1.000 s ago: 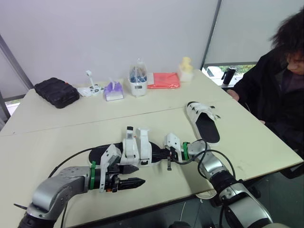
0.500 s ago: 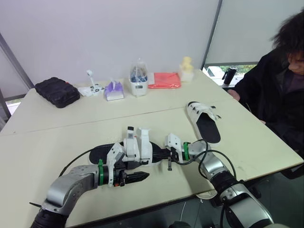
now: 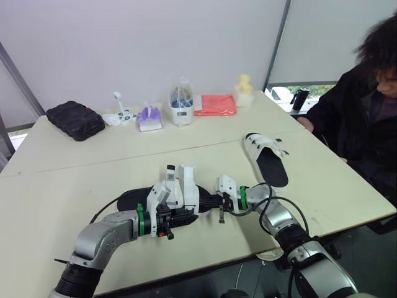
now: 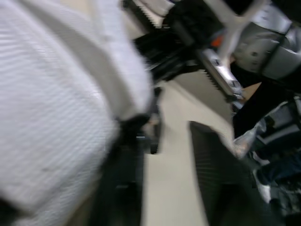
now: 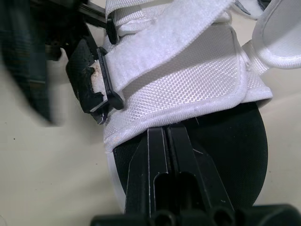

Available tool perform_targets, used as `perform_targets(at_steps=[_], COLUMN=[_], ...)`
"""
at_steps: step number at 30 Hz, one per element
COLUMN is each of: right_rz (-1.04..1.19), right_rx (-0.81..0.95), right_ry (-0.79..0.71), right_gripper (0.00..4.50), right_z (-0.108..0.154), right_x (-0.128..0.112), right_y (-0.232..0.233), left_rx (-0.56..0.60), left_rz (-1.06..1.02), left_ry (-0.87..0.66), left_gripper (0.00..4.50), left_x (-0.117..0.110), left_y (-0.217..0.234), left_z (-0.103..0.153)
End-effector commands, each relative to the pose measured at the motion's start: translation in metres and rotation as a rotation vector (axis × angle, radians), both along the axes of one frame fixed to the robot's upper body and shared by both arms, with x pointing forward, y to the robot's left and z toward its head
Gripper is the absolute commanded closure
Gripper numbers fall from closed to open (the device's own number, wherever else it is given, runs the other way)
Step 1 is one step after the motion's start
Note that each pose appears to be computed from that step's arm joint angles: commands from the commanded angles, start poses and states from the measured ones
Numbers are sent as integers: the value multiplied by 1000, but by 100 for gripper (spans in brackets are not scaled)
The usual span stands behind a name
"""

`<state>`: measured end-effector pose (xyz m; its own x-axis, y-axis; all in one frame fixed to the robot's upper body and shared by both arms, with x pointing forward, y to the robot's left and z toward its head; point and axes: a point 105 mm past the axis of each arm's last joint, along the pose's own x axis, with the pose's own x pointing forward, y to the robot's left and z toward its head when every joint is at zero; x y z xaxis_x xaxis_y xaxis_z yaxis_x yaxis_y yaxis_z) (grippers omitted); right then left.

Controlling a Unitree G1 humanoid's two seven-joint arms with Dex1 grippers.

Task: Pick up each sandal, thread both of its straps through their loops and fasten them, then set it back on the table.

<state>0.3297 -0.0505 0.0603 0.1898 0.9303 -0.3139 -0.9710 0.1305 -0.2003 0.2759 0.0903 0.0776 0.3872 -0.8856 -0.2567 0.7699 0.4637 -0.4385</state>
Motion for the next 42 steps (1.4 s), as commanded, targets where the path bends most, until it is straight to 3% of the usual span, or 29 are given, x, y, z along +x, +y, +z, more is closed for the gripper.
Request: perform_targets(at_steps=[1, 5, 10, 15, 21, 24, 29, 31, 38, 42], right_rz=[-38, -39, -39, -39, -41, -42, -40, -37, -30, -35], right_rx=[-185, -184, -185, -188, -190, -193, -196, -195, -192, -189], right_ry=[170, 169, 169, 169, 167, 167, 168, 166, 160, 156], right_gripper=[450, 450, 450, 450, 450, 450, 450, 450, 450, 450], right_z=[-58, -58, -58, -58, -57, -57, -58, -59, -57, -56], right_x=[-18, -17, -16, -15, -13, -13, -13, -13, -13, -12], right_y=[-18, -18, -17, -17, -18, -19, -18, -17, -12, -13], left_rx=[-37, -35, 26, 10, -51, -142, -253, -262, -198, -205], left_rz=[14, -1, -165, -391, -487, -453, -221, -162, -118, -116], left_ry=[-39, 6, 75, 88, 74, 28, -39, -18, 58, 93], left_gripper=[444, 444, 444, 444, 444, 444, 444, 444, 444, 309], left_x=[4, -3, -40, -80, -94, -81, -18, 3, 40, 48], left_y=[3, 7, 17, 22, 20, 16, 15, 13, 5, 5], left_z=[16, 14, 5, 19, 38, 62, 90, 91, 73, 72])
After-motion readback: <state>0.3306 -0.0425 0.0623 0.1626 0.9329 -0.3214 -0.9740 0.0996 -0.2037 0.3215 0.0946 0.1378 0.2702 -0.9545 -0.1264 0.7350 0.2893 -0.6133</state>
